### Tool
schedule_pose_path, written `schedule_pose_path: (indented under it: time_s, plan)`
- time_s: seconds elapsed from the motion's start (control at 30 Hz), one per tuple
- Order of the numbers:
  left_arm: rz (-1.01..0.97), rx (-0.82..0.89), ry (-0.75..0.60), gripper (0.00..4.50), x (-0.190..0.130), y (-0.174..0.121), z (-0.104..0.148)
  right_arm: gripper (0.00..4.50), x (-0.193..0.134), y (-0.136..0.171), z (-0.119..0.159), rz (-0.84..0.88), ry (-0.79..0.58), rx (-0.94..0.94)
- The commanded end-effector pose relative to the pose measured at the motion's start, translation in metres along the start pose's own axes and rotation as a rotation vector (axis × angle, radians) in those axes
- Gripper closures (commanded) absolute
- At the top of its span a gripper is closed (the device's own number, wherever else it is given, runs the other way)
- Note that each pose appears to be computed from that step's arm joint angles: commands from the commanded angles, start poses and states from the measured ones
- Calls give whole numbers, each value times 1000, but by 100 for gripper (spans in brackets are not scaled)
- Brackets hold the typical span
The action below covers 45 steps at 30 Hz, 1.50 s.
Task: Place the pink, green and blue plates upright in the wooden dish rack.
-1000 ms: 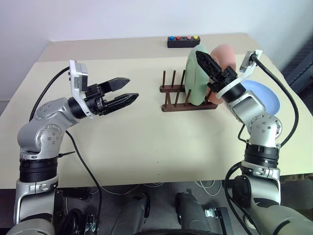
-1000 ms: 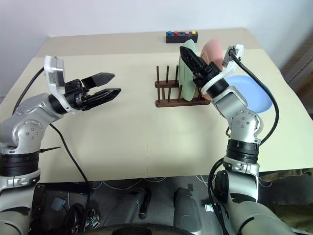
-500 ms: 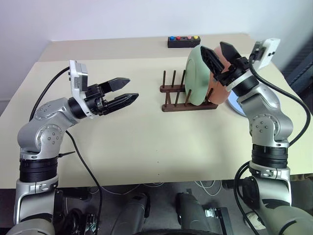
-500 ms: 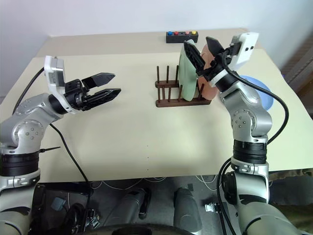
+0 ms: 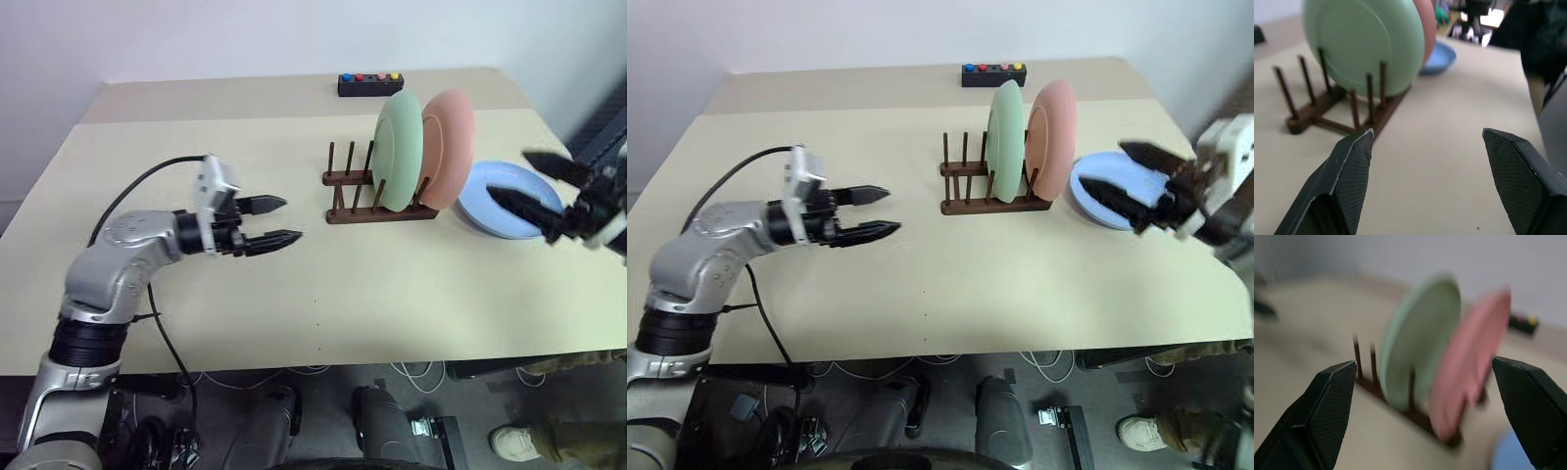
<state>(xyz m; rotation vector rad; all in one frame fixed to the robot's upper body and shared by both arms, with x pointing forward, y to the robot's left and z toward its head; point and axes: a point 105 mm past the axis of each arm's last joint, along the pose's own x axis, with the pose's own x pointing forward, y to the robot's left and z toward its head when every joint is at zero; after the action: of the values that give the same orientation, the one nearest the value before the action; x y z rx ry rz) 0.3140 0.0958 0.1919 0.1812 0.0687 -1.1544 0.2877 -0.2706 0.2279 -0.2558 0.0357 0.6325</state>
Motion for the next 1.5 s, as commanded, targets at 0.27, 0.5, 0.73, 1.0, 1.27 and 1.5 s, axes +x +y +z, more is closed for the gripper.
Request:
schedule_pose_path:
  time_s: [0.27,0.5,0.73,1.0,1.27,1.5]
  plan:
    - [39,55,-30,84,60,-36,16,1,19,-43,-66,-184,276,-111]
    - [65,19,-58,84,65,-37,19,1,41,-59,-80,-212,285,-119]
    - [36,24,-57,84,67,-41,21,1,49,-71,-98,-271,335,-37]
    - [5,-14,-61,1,68,-46,23,230,45,-67,-126,-237,434,40]
    - [-8,-16,-53,0,67,-45,24,446,43,-72,-120,-254,424,32]
    - [-26,-8,-56,0,64,-46,26,446,29,-96,-91,-393,377,-15]
